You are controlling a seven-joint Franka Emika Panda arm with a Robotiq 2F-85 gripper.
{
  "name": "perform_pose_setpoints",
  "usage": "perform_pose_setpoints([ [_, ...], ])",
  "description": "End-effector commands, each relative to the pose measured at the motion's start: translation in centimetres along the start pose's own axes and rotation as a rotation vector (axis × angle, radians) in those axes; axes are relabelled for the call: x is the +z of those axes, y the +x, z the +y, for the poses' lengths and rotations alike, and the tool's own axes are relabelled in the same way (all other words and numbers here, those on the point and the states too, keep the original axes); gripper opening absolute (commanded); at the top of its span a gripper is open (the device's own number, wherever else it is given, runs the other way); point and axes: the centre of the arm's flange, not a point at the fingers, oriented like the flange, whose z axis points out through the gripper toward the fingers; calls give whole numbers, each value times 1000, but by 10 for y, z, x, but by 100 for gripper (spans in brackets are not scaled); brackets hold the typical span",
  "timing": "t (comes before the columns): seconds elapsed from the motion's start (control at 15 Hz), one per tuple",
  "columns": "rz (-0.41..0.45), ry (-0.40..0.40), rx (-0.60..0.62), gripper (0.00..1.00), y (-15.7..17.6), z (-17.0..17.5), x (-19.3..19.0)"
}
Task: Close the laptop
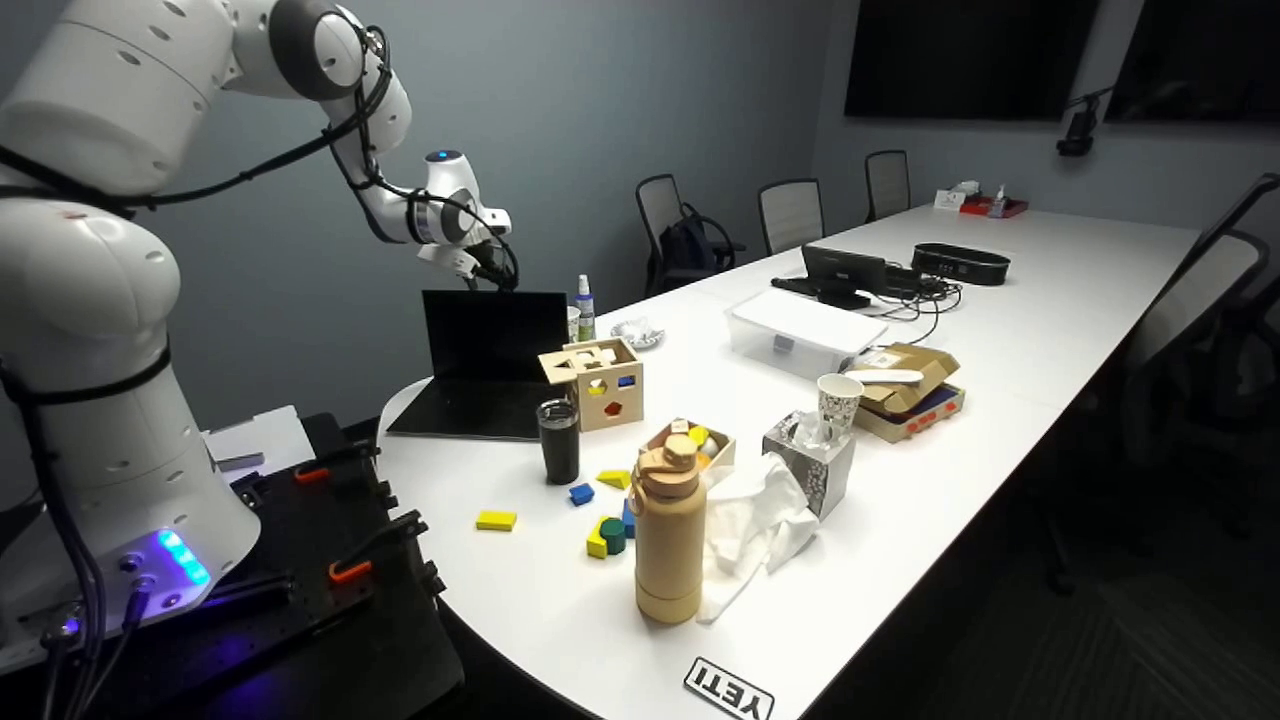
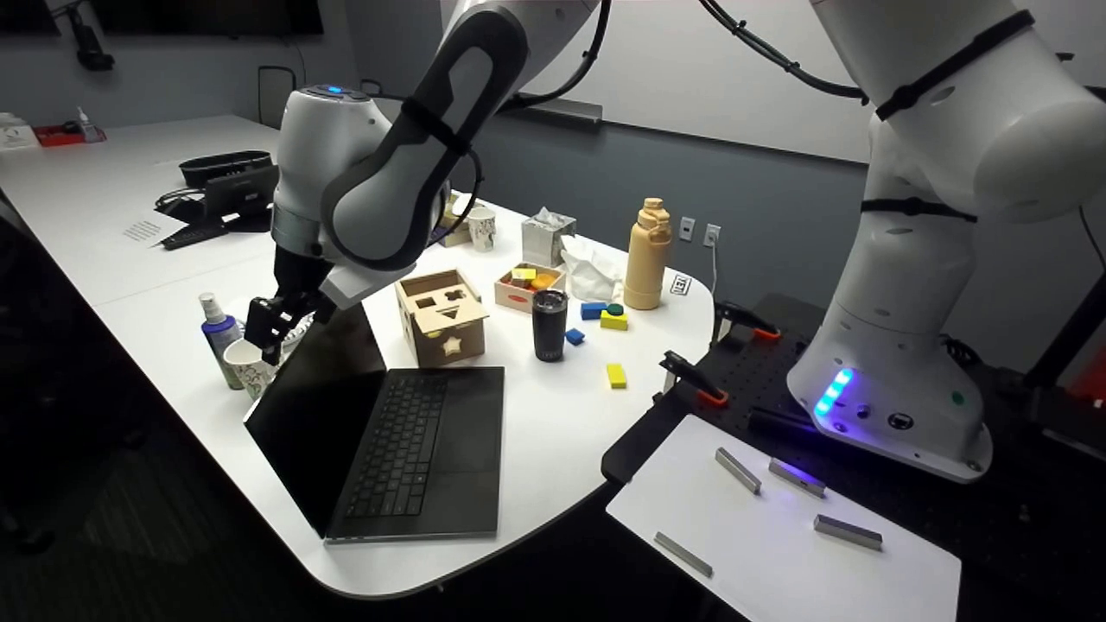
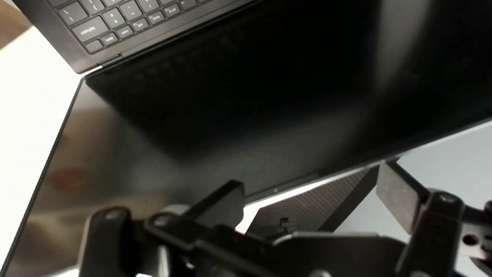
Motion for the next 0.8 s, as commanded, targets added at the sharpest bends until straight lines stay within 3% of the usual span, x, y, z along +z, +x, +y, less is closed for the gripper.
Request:
perform_pose_setpoints([
  [0.0, -88, -99, -46, 100, 9, -8, -7],
  [0.73, -402, -405, -168, 100, 8, -8, -25],
])
